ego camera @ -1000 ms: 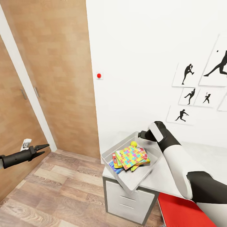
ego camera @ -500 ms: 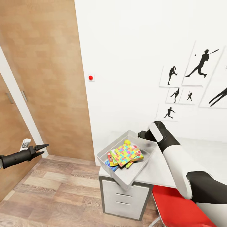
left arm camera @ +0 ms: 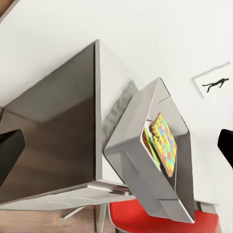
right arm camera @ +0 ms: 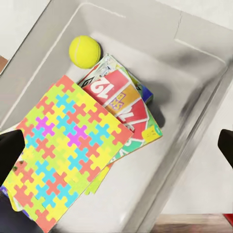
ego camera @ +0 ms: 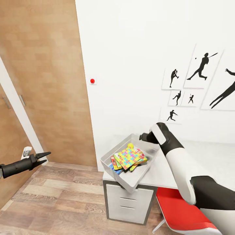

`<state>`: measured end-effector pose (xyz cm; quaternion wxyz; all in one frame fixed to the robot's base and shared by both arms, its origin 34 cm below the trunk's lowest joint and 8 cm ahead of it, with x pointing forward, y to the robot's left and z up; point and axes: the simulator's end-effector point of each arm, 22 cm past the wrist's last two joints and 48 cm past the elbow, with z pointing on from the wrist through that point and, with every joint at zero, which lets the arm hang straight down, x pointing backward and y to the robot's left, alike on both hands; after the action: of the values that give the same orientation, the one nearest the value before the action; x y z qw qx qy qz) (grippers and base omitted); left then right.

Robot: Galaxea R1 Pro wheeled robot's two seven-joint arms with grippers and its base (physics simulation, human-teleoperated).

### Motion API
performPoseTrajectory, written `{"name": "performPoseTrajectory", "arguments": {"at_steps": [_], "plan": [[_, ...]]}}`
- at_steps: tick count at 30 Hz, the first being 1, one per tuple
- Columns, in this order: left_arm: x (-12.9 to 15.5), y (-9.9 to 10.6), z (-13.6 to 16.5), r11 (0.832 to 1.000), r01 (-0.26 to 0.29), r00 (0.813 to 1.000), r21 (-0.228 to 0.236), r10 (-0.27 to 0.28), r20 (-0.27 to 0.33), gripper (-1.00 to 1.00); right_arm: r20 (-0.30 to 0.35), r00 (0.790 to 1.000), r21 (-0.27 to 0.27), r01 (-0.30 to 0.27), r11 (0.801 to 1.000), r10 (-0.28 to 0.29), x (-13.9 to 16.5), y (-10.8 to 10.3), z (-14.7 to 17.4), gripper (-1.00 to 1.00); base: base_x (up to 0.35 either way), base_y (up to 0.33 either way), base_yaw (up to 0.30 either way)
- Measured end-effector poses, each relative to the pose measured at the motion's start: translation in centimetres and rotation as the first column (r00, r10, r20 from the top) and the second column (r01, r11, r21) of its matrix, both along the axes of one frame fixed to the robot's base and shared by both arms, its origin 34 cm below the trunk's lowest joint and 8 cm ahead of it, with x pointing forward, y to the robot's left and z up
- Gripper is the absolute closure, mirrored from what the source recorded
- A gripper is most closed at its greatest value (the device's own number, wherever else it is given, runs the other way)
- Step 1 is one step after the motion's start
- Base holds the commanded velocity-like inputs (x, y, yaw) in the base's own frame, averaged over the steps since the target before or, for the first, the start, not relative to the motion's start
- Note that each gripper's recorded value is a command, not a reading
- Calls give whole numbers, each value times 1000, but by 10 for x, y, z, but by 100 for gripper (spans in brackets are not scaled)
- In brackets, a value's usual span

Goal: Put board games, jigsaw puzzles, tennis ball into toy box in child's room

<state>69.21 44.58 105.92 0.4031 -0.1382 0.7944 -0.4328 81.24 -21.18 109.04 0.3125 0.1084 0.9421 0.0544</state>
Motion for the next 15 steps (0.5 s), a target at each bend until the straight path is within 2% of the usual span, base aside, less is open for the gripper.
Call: {"name": "performPoseTrajectory", "arguments": {"at_steps": [4, 7, 11, 15], "plan": [[-8, -16, -16, 999, 21, 999, -39, -21, -24, -100, -46, 999, 10, -19, 1000, 19, -12, 15, -23, -100, 0, 0, 0], [-13, -28, -26, 997, 39, 999, -62, -41, -34, -100, -69, 997, 15, -22, 1000, 23, -19, 18, -35, -100, 0, 0, 0], [-16, -32, -25, 996, 51, 998, -78, -53, -27, -100, -93, 995, 19, -20, 1000, 22, -27, 19, -50, -100, 0, 23, 0], [-17, -35, -23, 994, 60, 998, -90, -61, -18, -100, -115, 993, 34, -13, 999, 17, -35, 18, -63, -100, 0, 160, 0]]}}
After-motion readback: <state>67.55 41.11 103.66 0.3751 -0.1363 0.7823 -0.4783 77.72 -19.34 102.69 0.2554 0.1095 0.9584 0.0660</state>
